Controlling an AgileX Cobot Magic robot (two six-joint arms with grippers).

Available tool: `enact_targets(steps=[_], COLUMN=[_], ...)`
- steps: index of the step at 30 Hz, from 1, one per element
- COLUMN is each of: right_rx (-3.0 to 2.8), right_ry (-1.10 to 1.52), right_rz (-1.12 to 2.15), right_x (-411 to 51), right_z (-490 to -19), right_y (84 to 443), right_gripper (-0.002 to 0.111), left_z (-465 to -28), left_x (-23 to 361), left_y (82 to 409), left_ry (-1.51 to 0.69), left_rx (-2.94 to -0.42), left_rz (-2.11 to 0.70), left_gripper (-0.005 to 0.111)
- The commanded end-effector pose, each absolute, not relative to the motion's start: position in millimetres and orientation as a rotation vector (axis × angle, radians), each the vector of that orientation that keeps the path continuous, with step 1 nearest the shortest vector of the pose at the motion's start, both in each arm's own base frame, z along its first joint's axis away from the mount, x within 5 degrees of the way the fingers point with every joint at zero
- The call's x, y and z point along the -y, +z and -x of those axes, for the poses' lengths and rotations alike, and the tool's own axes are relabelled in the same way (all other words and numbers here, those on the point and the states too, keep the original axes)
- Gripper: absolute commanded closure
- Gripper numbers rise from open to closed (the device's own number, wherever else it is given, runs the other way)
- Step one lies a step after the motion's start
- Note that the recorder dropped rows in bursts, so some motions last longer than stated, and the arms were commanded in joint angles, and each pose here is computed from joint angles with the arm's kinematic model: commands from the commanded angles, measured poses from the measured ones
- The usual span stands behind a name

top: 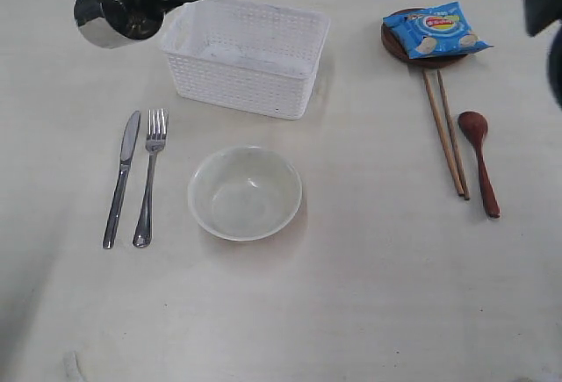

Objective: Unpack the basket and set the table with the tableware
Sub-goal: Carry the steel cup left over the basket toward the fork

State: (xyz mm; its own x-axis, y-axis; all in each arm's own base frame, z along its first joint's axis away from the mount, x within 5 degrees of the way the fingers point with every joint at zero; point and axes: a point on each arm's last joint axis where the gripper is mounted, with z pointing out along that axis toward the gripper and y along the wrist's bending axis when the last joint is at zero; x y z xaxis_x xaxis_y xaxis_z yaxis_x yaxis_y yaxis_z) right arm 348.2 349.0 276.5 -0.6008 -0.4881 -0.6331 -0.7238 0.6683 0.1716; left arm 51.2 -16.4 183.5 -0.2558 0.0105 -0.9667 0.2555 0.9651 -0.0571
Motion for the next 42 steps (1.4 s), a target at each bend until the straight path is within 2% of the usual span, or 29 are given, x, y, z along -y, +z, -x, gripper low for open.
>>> enact_targets(steps=[1, 11, 16, 21, 24, 30, 42], right_rx=[-2.286, -2.265, -2.368, -2.495, -2.489, -2.569, -2.613], right_ry=[0.578, 0.603, 0.286, 0.145, 0.147, 0.359, 0.315], right_rz=[0.970, 1.045, 0.995, 0.836, 0.760, 0.712, 0.878], right_x=[-372, -416, -395, -357, -341, -353, -369], right_z=[-358, -366, -383, -404, -415, -403, -375], right_y=[260, 218, 197, 205, 219, 219, 222], right_gripper=[0.108, 0.108, 0.108, 0.108, 0.108, 0.108, 0.108], left_z=[-51, -51, -51, -51, -51, -51, -51], left_x=[17, 17, 17, 17, 17, 17, 17], left_y=[183, 183, 183, 183, 183, 183, 183], left_ry=[-0.238, -0.238, -0.238, -0.238, -0.238, -0.238, -0.238], left_rx=[-1.817, -1.817, -1.817, -1.817, -1.817, -1.817, -1.817], left_rz=[-0.201, -0.201, -0.201, -0.201, -0.201, -0.201, -0.201], left_gripper=[0.107, 0.107, 0.107, 0.107, 0.107, 0.107, 0.107])
